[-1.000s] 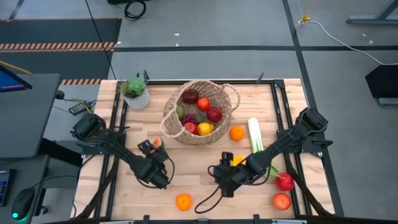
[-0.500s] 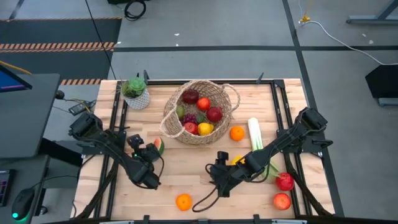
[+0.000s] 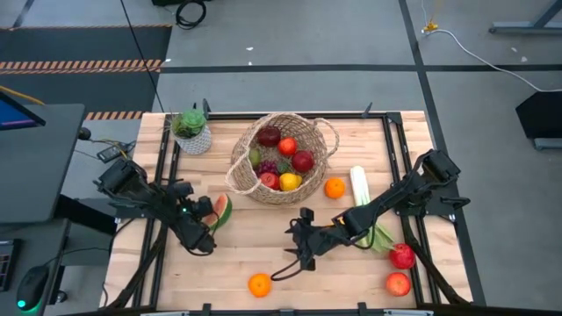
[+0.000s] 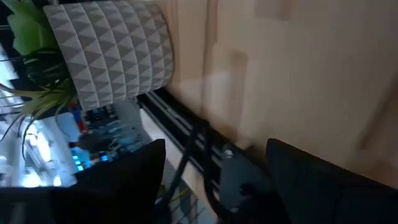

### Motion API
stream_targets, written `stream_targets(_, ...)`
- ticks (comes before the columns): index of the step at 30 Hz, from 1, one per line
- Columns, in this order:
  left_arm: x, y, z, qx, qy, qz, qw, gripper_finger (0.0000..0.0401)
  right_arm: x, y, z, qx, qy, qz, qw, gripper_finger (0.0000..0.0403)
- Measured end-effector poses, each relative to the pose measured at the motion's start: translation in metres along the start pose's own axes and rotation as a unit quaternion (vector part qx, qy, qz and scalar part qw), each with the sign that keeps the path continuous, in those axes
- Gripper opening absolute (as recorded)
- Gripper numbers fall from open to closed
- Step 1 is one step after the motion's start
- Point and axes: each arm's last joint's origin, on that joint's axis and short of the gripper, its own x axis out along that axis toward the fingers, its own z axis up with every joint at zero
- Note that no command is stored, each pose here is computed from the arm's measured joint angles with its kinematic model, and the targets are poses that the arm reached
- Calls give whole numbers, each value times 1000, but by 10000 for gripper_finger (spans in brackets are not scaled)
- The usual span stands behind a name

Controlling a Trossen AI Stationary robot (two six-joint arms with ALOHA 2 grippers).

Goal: Build produce basket
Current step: Put the watermelon into the basket

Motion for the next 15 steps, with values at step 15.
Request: stream_targets(15, 10, -30, 17, -3, -134, -90, 987, 288, 53, -15, -44, -1, -17, 17, 1000, 266)
